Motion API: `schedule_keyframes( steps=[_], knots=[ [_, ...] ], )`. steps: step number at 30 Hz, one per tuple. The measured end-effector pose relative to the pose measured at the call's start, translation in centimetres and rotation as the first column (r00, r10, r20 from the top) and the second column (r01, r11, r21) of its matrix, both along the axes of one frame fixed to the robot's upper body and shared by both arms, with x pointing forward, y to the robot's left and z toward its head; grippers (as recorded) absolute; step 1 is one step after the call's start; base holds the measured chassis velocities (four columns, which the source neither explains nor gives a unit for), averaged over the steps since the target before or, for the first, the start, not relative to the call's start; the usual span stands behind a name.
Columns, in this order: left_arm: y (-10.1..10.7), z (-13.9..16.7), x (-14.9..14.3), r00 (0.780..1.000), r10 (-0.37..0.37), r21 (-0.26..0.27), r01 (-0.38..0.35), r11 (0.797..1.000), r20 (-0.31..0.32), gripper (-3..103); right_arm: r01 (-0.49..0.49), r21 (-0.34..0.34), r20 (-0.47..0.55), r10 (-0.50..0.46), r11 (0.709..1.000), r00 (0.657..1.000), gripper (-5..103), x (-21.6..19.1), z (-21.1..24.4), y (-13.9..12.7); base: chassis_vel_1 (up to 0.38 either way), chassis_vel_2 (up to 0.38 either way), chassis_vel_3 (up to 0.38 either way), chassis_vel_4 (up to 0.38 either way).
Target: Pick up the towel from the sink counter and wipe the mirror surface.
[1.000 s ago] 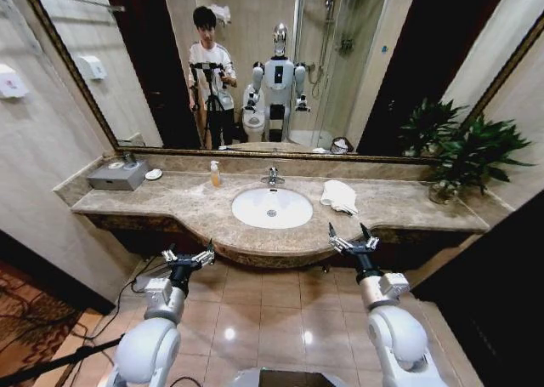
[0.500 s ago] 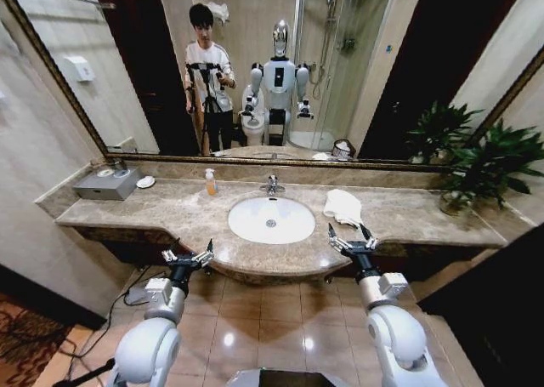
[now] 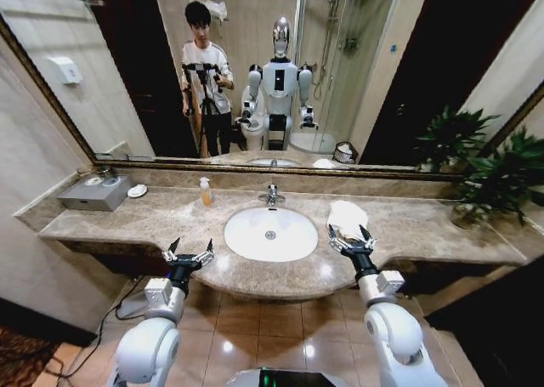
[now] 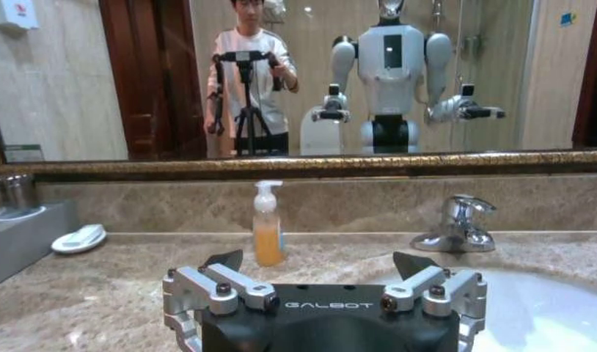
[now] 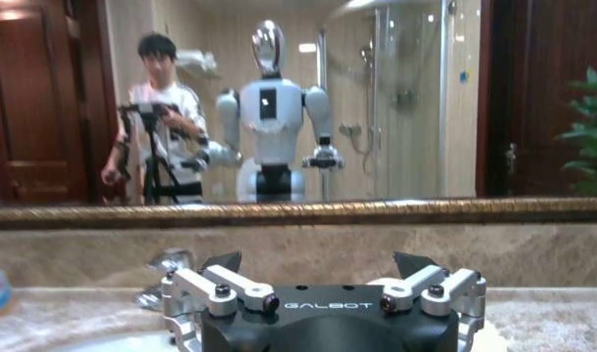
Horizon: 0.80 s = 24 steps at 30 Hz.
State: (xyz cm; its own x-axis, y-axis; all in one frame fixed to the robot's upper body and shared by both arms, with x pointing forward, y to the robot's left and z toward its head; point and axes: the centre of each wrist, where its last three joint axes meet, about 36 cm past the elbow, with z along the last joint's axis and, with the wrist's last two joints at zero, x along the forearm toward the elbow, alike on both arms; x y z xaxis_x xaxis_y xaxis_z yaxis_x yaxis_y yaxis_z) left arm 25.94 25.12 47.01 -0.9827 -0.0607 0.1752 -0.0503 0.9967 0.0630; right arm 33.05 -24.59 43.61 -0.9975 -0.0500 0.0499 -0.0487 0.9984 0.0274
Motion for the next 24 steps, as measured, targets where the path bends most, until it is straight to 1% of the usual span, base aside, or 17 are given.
schedule_keyframes(
  steps=[2, 3, 7, 8, 10, 11, 12, 15, 16, 18, 19, 21, 22, 24],
  knots=[
    [0.0, 0.0, 0.0, 1.0, 0.0, 0.0, 0.0, 1.0, 0.0, 100, 0.0, -0.021, -0.027, -0.001, 1.0, 1.0, 100, 1.4, -0.2, -0.5, -0.04, 0.017, 0.013, -0.011],
    [0.0, 0.0, 0.0, 1.0, 0.0, 0.0, 0.0, 1.0, 0.0, 100, 0.0, -0.021, -0.027, -0.001, 1.0, 1.0, 100, 1.4, -0.2, -0.5, 0.0, 0.0, 0.0, 0.0],
    [0.0, 0.0, 0.0, 1.0, 0.0, 0.0, 0.0, 1.0, 0.0, 100, 0.008, -0.062, -0.059, -0.012, 0.998, 0.998, 100, 5.7, 0.1, -1.7, 0.0, 0.0, 0.0, 0.0],
    [0.0, 0.0, 0.0, 1.0, 0.0, 0.0, 0.0, 1.0, 0.0, 100, 0.008, -0.062, -0.059, -0.012, 0.998, 0.998, 100, 5.7, 0.1, -1.7, 0.0, 0.0, 0.0, 0.0],
    [0.0, 0.0, 0.0, 1.0, 0.0, 0.0, 0.0, 1.0, 0.0, 100, 0.004, -0.066, -0.106, -0.011, 0.998, 0.994, 100, 9.1, 0.8, -2.1, 0.0, 0.0, 0.0, 0.0],
    [0.0, 0.0, 0.0, 1.0, 0.0, 0.0, 0.0, 1.0, 0.0, 100, 0.004, -0.066, -0.106, -0.011, 0.998, 0.994, 100, 9.1, 0.8, -2.1, 0.0, 0.0, 0.0, 0.0],
    [0.0, 0.0, 0.0, 1.0, 0.0, 0.0, 0.0, 1.0, 0.0, 100, 0.005, -0.066, -0.13, -0.013, 0.998, 0.991, 100, 10.2, 0.8, -2.2, 0.0, 0.0, 0.0, 0.0],
    [0.0, 0.0, 0.0, 1.0, 0.0, 0.0, 0.0, 1.0, 0.0, 100, 0.009, -0.082, -0.23, -0.028, 0.997, 0.973, 100, 13.3, 0.5, -3.1, 0.0, 0.0, 0.0, 0.0],
    [0.0, 0.0, 0.0, 1.0, 0.0, 0.0, 0.0, 1.0, 0.0, 100, 0.009, -0.082, -0.23, -0.028, 0.997, 0.973, 100, 13.3, 0.5, -3.1, 0.0, 0.0, 0.0, 0.0],
    [0.0, 0.0, 0.0, 1.0, 0.0, 0.0, 0.0, 1.0, 0.0, 100, 0.02, -0.085, -0.306, -0.046, 0.996, 0.951, 100, 15.2, 0.5, -4.0, 0.0, 0.0, 0.0, 0.0],
    [0.0, 0.0, 0.0, 1.0, 0.0, 0.0, 0.0, 1.0, 0.0, 100, 0.02, -0.085, -0.306, -0.046, 0.996, 0.951, 100, 15.2, 0.5, -4.0, 0.0, 0.0, 0.0, 0.0],
    [0.0, 0.0, 0.0, 1.0, 0.0, 0.0, 0.0, 1.0, 0.0, 100, 0.041, -0.08, -0.362, -0.067, 0.996, 0.93, 100, 16.8, 0.3, -4.7, 0.0, 0.0, 0.0, 0.0],
    [0.0, 0.0, 0.0, 1.0, 0.0, 0.0, 0.0, 1.0, 0.0, 100, 0.041, -0.08, -0.362, -0.067, 0.996, 0.93, 100, 16.8, 0.3, -4.7, 0.0, 0.0, 0.0, 0.0],
    [0.0, 0.0, 0.0, 1.0, 0.0, 0.0, 0.0, 1.0, 0.0, 100, 0.05, -0.083, -0.396, -0.079, 0.995, 0.915, 100, 17.8, -0.1, -5.3, 0.0, 0.0, 0.0, 0.0]
  ],
)
